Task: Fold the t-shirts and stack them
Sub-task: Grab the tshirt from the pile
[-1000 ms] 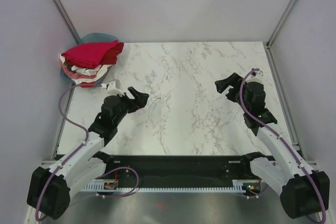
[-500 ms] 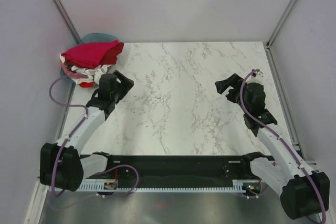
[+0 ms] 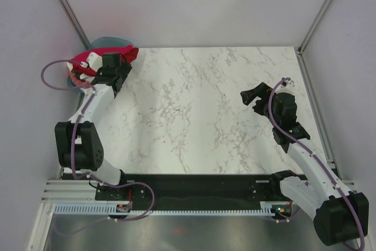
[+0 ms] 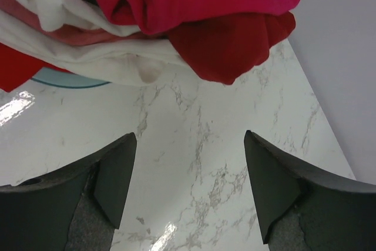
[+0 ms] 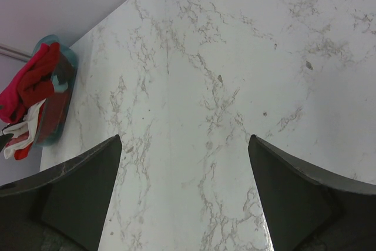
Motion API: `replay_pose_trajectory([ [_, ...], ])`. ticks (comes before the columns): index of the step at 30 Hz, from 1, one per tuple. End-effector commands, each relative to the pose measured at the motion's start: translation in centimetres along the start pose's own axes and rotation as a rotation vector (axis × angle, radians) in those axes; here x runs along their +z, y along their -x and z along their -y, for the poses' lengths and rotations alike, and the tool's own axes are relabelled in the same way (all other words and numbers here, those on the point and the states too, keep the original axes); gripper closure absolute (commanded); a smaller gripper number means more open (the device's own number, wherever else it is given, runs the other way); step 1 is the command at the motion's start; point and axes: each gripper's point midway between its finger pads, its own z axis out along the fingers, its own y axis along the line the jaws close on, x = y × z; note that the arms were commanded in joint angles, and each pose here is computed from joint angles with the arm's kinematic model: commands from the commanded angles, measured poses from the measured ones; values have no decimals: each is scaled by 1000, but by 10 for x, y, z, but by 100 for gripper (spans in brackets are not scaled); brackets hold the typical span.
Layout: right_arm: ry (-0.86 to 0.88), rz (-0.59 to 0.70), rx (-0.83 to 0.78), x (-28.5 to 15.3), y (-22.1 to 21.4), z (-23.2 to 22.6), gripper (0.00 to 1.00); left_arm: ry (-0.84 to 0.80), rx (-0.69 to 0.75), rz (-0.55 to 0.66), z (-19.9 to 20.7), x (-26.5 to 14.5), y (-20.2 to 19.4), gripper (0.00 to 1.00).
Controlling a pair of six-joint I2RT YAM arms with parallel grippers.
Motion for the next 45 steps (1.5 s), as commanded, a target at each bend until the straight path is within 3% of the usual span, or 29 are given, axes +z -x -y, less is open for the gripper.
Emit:
replay_pose_trajectory([
  [1, 38, 44, 15, -2, 13, -12, 2, 95, 8, 128, -2, 12, 34, 18],
  [6, 42, 45, 17, -2, 13, -13, 2, 165, 34, 241, -2, 25, 66, 21],
  [9, 62, 33, 13, -3, 11, -16, 2, 199, 76, 238, -3, 44, 64, 22],
  [14, 58, 18, 14, 0, 8, -15, 2, 273, 27, 262, -30, 72, 86, 24],
  [15, 60, 16, 16, 0, 8, -16, 2, 274, 26, 263, -30, 75, 89, 28],
  [16, 65, 10, 16, 1, 7, -17, 2, 272, 30, 267, -29, 76, 94, 49],
  [18, 68, 13, 7, 0, 8, -18, 2, 266, 64, 271, -23, 81, 99, 72],
  [19, 56, 24, 4, 1, 10, -16, 2, 259, 75, 264, -20, 82, 99, 93],
  [20, 48, 23, 6, 2, 10, -14, 2, 236, 68, 254, -14, 81, 99, 98],
  [27, 46, 2, 1, 5, 5, -12, 2, 128, 13, 247, 14, 43, 98, 98],
  [34, 41, 9, -8, 5, 5, -10, 2, -173, 58, 304, 96, -80, 119, 98],
  [40, 47, 41, -19, 0, 12, -12, 2, -577, 8, 349, 172, -256, 134, 98],
  [41, 53, 48, -19, -3, 14, -14, 2, -691, -11, 302, 184, -297, 124, 98],
  [45, 32, 88, -30, -10, 24, -12, 2, -995, -120, 90, 216, -397, 96, 98],
])
